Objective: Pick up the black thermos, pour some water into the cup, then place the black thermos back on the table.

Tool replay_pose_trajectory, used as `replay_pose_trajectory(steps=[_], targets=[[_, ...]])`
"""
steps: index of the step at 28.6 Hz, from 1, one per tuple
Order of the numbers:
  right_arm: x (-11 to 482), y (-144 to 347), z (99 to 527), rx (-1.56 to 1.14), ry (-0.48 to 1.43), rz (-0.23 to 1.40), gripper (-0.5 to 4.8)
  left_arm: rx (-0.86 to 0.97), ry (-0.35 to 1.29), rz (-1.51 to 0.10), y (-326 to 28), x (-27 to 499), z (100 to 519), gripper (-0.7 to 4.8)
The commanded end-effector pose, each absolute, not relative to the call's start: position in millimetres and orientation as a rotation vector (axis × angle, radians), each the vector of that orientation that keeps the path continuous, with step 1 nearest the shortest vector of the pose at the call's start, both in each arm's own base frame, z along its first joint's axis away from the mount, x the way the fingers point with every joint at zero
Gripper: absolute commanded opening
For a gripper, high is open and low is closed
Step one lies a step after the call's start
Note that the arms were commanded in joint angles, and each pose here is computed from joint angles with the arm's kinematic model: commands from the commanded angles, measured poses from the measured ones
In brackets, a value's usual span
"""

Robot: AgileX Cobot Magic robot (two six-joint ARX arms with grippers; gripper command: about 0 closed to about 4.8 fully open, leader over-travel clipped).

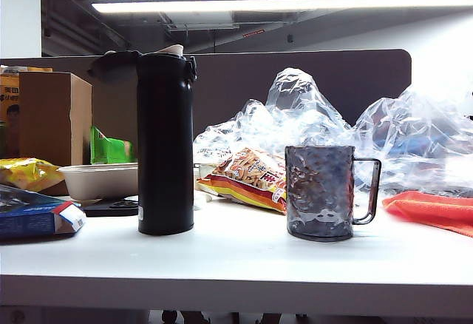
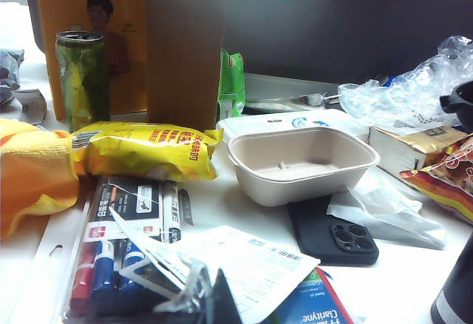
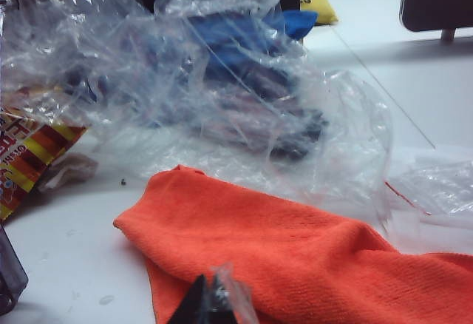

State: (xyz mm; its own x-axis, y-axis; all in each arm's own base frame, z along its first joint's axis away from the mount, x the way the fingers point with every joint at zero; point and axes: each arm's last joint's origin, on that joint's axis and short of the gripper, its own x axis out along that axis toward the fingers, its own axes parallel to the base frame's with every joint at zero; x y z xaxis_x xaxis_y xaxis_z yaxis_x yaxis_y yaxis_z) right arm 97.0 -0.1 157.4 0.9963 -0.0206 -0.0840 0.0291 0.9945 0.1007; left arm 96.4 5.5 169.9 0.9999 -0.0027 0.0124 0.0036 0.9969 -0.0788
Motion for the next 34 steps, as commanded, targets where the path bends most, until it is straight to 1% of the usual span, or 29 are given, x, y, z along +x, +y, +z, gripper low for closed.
replay_pose_trajectory(steps=[1, 5, 6, 7, 8, 9, 10, 13, 17, 21, 25, 28, 30, 34], targets=[[97, 0, 157, 0.091, 0.081, -0.037, -0.05, -0.078, -0.011, -0.001, 6, 96, 170, -0.05], [97, -1, 157, 0.076, 0.073, -0.046, -0.05, -0.078, -0.014, -0.001, 6, 96, 171, -0.05], [97, 0, 160, 0.087, 0.065, -0.035, 0.24, -0.085, -0.013, -0.001, 6, 96, 171, -0.05], [96, 0, 162, 0.113, 0.064, -0.033, 0.95, -0.092, -0.014, -0.001, 6, 96, 171, 0.04], [95, 1, 170, 0.213, 0.058, 0.008, 3.99, -0.149, -0.023, -0.003, 5, 96, 172, 1.87], [93, 2, 175, 0.226, 0.066, 0.029, 4.79, -0.195, -0.029, -0.007, 5, 96, 173, 3.47], [90, 3, 183, 0.227, 0.074, 0.06, 4.79, -0.254, -0.033, -0.014, 5, 96, 174, 4.79], [82, 5, 211, 0.235, 0.008, 0.142, 4.79, -0.359, -0.054, -0.058, 4, 94, 184, 4.79], [64, 8, 259, 0.227, -0.106, 0.231, 4.79, -0.346, -0.108, -0.187, 0, 86, 210, 4.79], [59, 10, 300, 0.168, -0.108, 0.265, 4.79, -0.321, -0.159, -0.279, -3, 78, 236, 4.79], [72, 16, 338, 0.152, -0.064, 0.367, 4.79, -0.315, -0.187, -0.29, -4, 74, 260, 4.79], [88, 19, 360, 0.146, -0.05, 0.388, 4.79, -0.315, -0.174, -0.318, -5, 77, 275, 4.79], [99, 22, 370, 0.146, -0.038, 0.417, 4.79, -0.306, -0.158, -0.333, -6, 81, 282, 4.79], [120, 33, 381, 0.147, -0.036, 0.541, 4.79, -0.218, -0.115, -0.389, -12, 95, 294, 4.79]])
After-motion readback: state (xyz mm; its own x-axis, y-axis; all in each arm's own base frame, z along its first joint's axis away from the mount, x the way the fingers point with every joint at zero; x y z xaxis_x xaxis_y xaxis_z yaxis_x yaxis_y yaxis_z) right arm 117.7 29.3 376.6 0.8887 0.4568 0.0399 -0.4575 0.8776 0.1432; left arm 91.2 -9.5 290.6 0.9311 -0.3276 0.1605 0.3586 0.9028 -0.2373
